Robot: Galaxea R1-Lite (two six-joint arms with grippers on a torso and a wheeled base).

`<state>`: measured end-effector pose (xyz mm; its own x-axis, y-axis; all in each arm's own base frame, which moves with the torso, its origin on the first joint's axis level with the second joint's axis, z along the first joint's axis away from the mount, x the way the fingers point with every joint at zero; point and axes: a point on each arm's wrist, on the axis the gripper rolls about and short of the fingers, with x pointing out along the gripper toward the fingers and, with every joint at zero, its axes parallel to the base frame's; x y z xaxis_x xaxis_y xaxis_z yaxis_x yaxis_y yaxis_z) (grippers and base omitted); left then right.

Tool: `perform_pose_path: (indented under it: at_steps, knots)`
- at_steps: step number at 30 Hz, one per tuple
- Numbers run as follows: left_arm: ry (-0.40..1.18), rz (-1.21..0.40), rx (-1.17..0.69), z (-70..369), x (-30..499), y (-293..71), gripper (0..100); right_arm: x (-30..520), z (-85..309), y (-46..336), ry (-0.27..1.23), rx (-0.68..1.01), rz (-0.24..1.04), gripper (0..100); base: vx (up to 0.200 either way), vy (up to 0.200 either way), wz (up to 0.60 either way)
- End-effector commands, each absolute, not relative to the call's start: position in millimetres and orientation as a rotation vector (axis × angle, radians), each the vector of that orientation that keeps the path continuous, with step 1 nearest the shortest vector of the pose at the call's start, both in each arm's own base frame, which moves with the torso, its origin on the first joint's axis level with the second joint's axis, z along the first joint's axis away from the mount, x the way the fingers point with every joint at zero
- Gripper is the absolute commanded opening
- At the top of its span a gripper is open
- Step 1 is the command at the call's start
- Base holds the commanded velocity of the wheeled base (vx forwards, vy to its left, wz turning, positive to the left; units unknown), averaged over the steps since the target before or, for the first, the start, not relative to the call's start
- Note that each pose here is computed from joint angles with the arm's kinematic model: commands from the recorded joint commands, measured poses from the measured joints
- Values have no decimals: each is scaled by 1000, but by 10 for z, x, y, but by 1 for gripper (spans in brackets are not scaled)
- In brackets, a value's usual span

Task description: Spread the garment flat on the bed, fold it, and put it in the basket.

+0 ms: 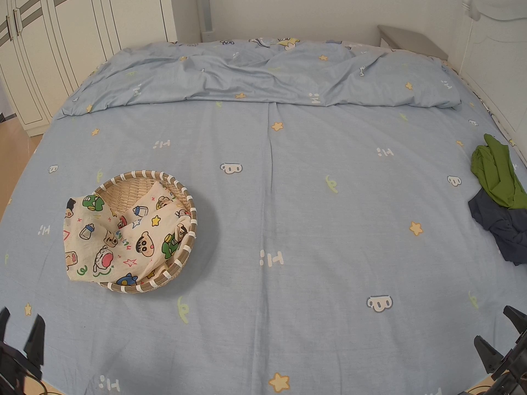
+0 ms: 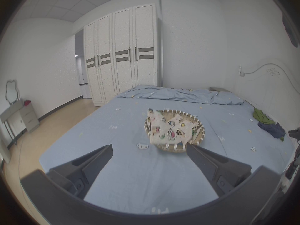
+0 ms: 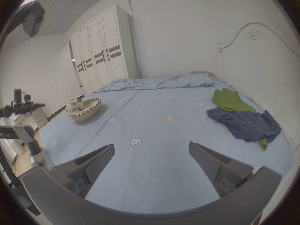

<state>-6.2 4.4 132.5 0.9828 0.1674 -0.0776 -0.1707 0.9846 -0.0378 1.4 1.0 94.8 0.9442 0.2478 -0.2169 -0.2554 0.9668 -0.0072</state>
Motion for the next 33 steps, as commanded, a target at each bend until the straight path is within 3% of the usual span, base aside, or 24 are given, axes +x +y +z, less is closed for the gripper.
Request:
perform_pose_path:
  at_steps: [1,7,15,23,29,33]
  knots:
    - [-27,161,-124,792,-228,35,100,-161,772,-6,87,0,31,100,0,0,0]
    - [-18,-67,125,786,-224,-17,100,-228,755,-1,0,5,-17,100,0,0,0]
    - [14,-52,-7,754,-220,-12,100,-228,752,5,3,-5,21,100,0,0,0]
    - [12,-55,0,758,-221,-13,100,-175,769,1,74,-26,81,100,0,0,0]
    - [12,-54,0,758,-221,-13,100,-225,756,-6,4,12,-37,100,0,0,0]
    - [14,-55,0,754,-220,-13,100,-223,753,-4,9,11,-26,100,0,0,0]
